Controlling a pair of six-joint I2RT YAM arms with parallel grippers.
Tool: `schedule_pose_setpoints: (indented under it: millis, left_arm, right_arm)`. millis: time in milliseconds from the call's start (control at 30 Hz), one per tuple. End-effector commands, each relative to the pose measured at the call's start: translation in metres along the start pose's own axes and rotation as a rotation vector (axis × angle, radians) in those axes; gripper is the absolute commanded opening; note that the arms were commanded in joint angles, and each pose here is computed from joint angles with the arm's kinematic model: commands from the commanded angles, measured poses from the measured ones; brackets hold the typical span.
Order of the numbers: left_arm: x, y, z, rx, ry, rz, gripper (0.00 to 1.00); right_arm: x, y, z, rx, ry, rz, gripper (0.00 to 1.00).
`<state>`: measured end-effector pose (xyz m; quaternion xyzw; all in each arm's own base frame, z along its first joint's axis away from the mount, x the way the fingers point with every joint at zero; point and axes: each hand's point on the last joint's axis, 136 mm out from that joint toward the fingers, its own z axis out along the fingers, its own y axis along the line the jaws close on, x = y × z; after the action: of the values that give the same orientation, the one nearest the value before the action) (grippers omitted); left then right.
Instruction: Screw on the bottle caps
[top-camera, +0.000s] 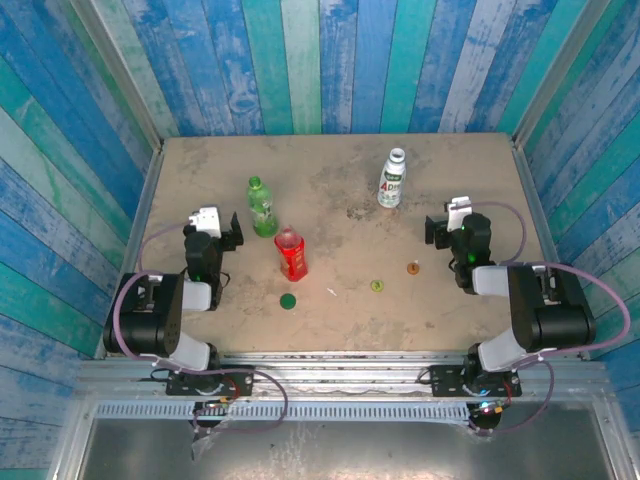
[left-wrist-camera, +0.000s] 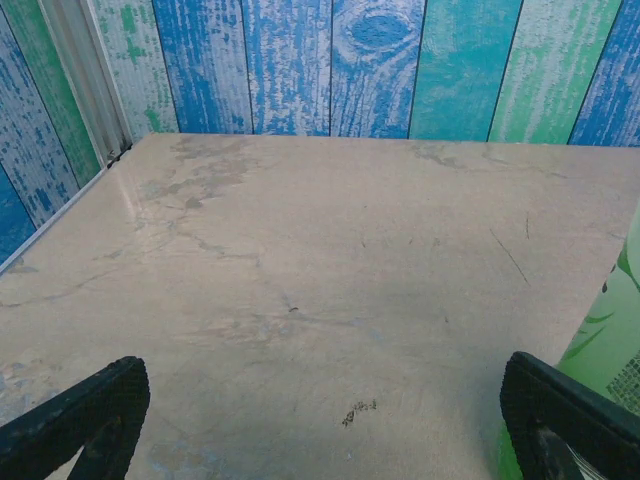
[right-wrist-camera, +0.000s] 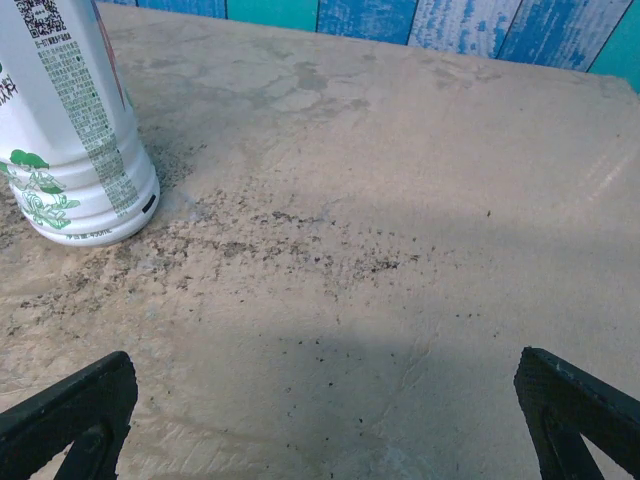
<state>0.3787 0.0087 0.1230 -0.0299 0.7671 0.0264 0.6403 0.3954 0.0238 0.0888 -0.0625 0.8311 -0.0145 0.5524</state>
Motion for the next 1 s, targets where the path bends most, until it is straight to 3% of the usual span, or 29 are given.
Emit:
schedule_pose_setpoints:
  millis: [0,967]
  left_arm:
    - [-0.005,0.001,0.004,0.002,-0.018,-0.008,0.94]
    - [-0.017,-0.007,-0.004,0.031,-0.039,0.018,0.94]
  right_arm:
    - [-0.009,-0.001,0.000,-0.004,-0.031,0.008,1.00]
    - [-0.020,0.004,-0.011,-0.025,-0.066,-0.017,1.00]
